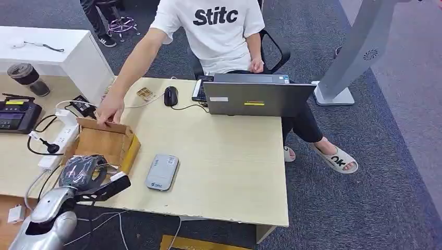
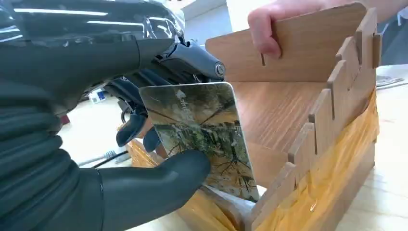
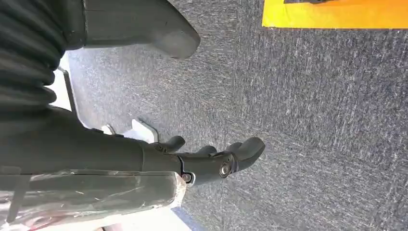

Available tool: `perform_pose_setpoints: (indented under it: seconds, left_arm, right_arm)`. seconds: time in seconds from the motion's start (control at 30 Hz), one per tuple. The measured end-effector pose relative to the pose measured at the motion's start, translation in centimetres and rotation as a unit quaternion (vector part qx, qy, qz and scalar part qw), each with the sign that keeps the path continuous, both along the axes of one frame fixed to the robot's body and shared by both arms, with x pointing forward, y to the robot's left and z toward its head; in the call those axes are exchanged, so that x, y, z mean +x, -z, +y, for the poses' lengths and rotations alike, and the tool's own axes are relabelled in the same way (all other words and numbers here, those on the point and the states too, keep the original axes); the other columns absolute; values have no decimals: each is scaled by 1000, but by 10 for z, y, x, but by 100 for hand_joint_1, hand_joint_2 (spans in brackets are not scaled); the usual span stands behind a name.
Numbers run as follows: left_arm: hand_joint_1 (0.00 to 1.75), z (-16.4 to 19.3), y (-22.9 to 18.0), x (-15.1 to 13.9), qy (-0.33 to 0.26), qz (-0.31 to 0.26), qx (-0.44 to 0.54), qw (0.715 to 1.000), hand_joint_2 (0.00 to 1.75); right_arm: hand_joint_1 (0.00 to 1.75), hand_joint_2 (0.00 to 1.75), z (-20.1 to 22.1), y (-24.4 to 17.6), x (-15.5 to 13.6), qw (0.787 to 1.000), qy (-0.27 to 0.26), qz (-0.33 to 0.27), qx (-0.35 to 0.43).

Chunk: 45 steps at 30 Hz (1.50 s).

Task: Pass the card to the sensor for recognition and then transmit it.

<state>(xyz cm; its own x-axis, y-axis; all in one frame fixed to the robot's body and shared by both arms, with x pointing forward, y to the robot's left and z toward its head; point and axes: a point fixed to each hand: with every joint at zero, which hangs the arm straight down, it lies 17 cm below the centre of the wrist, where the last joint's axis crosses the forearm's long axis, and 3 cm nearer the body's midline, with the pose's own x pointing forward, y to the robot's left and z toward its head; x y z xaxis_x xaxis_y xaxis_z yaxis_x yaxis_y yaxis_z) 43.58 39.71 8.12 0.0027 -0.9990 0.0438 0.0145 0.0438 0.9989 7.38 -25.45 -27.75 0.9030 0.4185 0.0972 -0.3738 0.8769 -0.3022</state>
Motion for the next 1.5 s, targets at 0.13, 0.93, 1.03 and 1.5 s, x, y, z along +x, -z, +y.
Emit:
perform_pose_setpoints:
  seconds: [0.13, 0.93, 1.03, 1.5]
  left_arm:
    - [150, 13, -16, 7, -11, -16, 21, 1000, 175]
    - [150, 109, -203, 78, -95, -182, 169, 964, 175]
    - [150, 125, -211, 80, -114, -188, 173, 960, 175]
    - [0, 143, -213, 82, -141, -206, 161, 955, 175]
  right_arm:
    - [0, 175, -1, 0, 0, 1000, -4, -1, -2]
    - [0, 175, -6, 0, 1, 1000, -28, 1, -11]
    - [0, 175, -6, 0, 1, 999, -30, 1, -12]
    - [0, 175, -6, 0, 0, 999, -39, 4, -16]
